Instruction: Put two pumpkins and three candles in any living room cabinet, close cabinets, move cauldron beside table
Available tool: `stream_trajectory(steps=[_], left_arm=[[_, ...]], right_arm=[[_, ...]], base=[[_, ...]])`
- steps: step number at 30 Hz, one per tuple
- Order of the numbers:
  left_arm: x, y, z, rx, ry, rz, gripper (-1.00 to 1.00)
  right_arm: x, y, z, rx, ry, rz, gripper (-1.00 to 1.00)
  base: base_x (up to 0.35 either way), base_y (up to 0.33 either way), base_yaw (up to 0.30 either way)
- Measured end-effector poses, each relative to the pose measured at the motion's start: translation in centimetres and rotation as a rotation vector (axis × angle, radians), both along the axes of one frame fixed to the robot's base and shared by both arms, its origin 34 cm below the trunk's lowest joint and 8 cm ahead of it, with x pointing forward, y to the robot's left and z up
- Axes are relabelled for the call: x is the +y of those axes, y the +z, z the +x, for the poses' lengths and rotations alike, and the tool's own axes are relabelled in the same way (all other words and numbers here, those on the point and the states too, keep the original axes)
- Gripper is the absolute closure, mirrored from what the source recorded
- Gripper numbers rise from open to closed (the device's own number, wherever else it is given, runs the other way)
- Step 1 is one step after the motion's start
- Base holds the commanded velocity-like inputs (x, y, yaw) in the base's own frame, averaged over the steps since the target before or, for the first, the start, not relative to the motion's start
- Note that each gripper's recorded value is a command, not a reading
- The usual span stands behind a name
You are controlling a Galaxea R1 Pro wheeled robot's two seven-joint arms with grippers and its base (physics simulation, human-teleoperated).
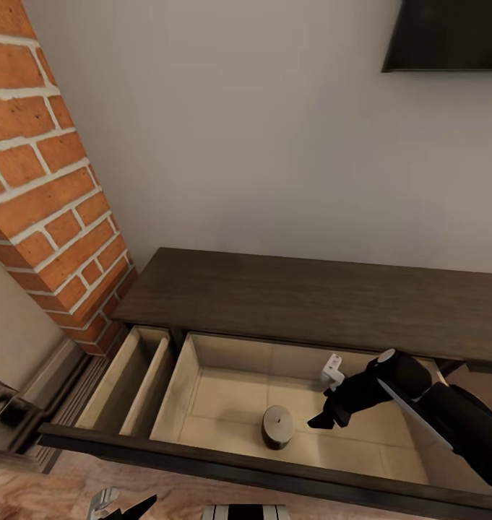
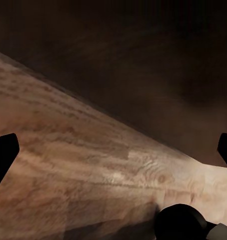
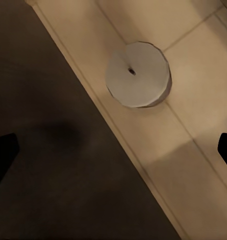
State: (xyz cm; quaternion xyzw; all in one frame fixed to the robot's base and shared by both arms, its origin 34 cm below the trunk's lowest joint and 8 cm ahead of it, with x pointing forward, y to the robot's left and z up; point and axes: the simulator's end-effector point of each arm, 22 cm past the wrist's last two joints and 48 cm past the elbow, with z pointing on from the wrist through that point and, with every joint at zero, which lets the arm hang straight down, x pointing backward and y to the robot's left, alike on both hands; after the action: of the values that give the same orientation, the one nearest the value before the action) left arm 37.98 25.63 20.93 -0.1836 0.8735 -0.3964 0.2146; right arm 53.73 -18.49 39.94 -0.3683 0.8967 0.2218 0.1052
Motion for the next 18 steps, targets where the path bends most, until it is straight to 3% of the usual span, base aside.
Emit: stream_trajectory(steps=[18], left_arm=[[0.0, 1.2, 1.1, -0.038, 0.001, -0.001, -1.0]], right_arm=[[-1.0, 2.3, -0.1, -0.02, -0.011, 0.013, -1.0]], base=[[0.0, 0.0, 0.0]])
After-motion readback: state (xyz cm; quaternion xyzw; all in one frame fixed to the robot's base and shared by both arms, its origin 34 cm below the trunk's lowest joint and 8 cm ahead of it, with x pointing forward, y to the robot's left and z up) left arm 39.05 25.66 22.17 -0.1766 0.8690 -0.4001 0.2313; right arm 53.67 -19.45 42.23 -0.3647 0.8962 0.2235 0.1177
